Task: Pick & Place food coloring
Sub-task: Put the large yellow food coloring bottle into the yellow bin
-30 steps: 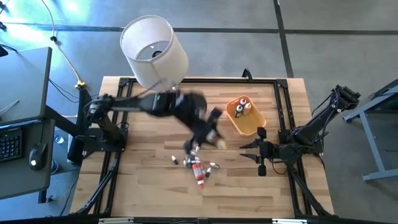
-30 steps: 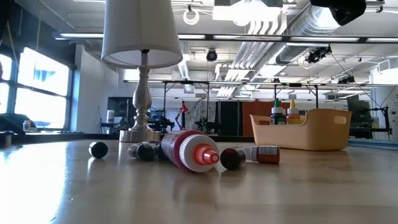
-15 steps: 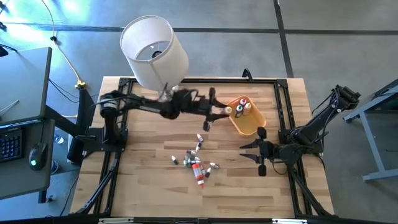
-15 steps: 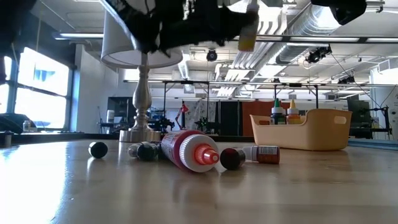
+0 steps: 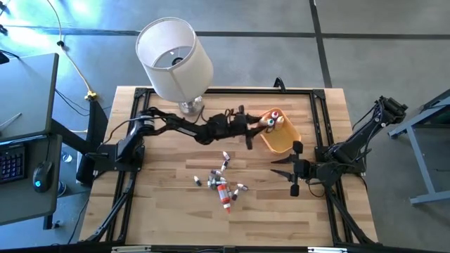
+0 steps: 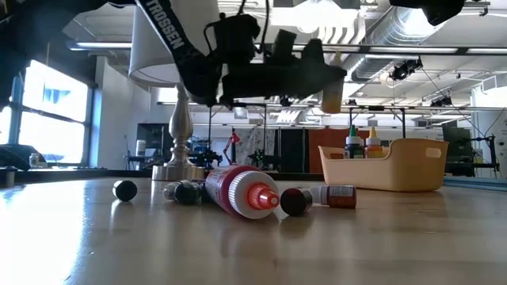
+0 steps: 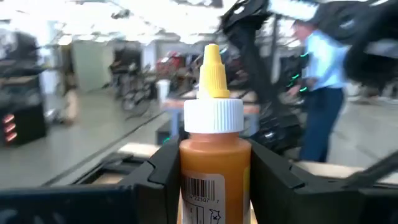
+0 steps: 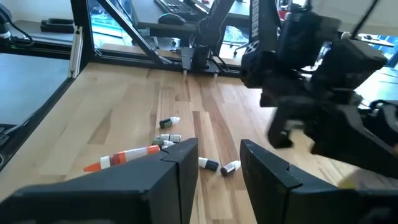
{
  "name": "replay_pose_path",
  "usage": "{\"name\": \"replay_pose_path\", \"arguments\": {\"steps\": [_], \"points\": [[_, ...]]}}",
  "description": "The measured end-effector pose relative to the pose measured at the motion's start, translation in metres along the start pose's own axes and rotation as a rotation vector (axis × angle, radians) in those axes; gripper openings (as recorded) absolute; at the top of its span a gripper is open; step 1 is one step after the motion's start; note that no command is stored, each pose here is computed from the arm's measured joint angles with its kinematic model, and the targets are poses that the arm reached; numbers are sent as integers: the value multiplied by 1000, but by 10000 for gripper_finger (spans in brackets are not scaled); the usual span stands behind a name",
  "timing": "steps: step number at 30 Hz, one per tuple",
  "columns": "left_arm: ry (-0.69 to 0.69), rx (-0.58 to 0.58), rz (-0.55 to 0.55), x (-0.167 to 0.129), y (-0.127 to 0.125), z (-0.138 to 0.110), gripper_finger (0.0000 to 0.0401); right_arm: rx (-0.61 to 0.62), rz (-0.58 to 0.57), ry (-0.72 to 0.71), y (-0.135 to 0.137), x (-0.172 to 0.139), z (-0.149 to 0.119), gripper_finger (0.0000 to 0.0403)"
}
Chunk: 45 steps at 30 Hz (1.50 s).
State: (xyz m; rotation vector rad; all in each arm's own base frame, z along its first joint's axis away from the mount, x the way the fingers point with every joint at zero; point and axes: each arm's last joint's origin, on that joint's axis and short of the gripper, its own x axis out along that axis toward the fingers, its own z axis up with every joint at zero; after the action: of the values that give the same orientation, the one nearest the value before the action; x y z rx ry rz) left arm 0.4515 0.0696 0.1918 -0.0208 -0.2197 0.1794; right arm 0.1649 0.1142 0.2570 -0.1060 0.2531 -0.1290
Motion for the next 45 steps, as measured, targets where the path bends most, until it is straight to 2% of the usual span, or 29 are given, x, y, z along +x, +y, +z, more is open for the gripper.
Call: {"name": "replay_pose_path", "arguments": {"steps": [5, 9, 13, 15, 19, 22, 28, 32, 36, 40, 45], "points": [[96, 5, 81, 13, 2, 0, 129, 2, 2, -2, 0, 0, 0, 113], [171, -64, 98, 20, 2, 2, 129, 12, -59, -13, -2, 0, 1, 113], [78, -64, 21, 25, -4, 14, 129, 69, -234, -20, -11, 3, -1, 113], [6, -46, -11, 25, -11, 21, 129, 118, -282, -9, -16, 6, -3, 113], [-150, -28, -70, 22, -27, 36, 129, 198, -245, 73, -26, 15, -10, 113], [-203, -8, -117, 20, -39, 41, 129, 219, -266, 109, -34, 24, -14, 113], [-224, 2, -134, 18, -53, 43, 129, 204, -307, 152, -48, 44, -17, 113], [-226, -6, -81, 18, -54, 43, 129, 186, -327, 157, -55, 52, -18, 112], [-227, -7, -78, 18, -54, 44, 129, 189, -330, 149, -56, 53, -17, 112], [-229, -7, -73, 18, -53, 44, 129, 166, -380, 141, -57, 53, -17, 112], [-227, -8, -76, 18, -54, 44, 129, 146, -376, 138, -55, 51, -16, 112]]}}
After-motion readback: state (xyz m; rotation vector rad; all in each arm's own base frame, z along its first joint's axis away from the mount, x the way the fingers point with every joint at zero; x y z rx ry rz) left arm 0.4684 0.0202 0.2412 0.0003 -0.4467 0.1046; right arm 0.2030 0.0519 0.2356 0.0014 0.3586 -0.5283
